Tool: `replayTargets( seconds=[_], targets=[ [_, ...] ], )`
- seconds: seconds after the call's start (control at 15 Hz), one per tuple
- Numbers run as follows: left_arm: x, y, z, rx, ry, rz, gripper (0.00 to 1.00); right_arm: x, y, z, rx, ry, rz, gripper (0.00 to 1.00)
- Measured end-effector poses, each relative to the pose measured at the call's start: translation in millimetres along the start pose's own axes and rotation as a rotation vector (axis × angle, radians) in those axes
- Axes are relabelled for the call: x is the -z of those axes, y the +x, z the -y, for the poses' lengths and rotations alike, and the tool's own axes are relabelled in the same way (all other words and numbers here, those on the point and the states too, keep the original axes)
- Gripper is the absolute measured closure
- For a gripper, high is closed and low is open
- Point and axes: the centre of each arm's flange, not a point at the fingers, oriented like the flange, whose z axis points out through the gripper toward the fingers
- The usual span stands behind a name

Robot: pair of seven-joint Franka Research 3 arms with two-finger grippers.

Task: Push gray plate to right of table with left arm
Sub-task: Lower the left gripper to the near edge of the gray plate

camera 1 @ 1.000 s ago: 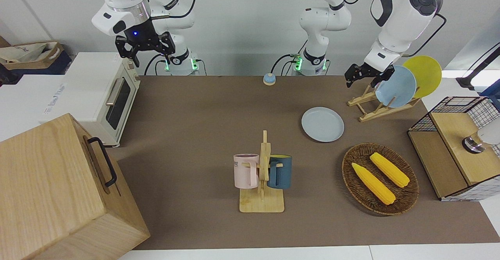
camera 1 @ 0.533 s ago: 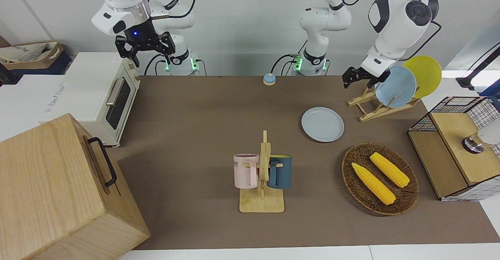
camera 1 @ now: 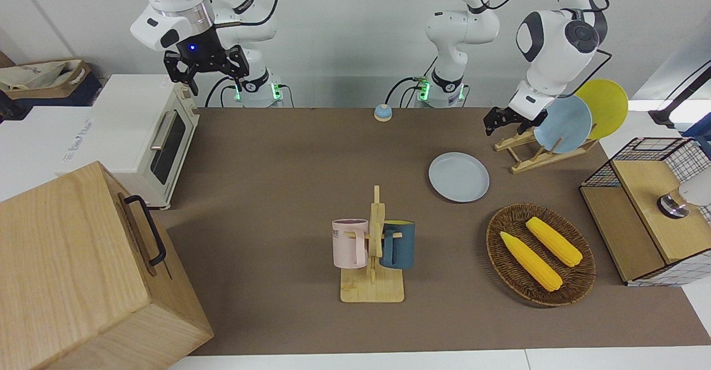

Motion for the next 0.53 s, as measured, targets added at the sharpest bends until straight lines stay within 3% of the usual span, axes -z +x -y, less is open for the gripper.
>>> replayTargets(
  seconds=[0.53],
  targets=[
    [-58.0, -15.1, 6.0, 0.073, -0.004, -0.107, 0.00, 0.0, 0.0, 0.0, 0.000, 0.000, 0.000, 0.01]
  ],
)
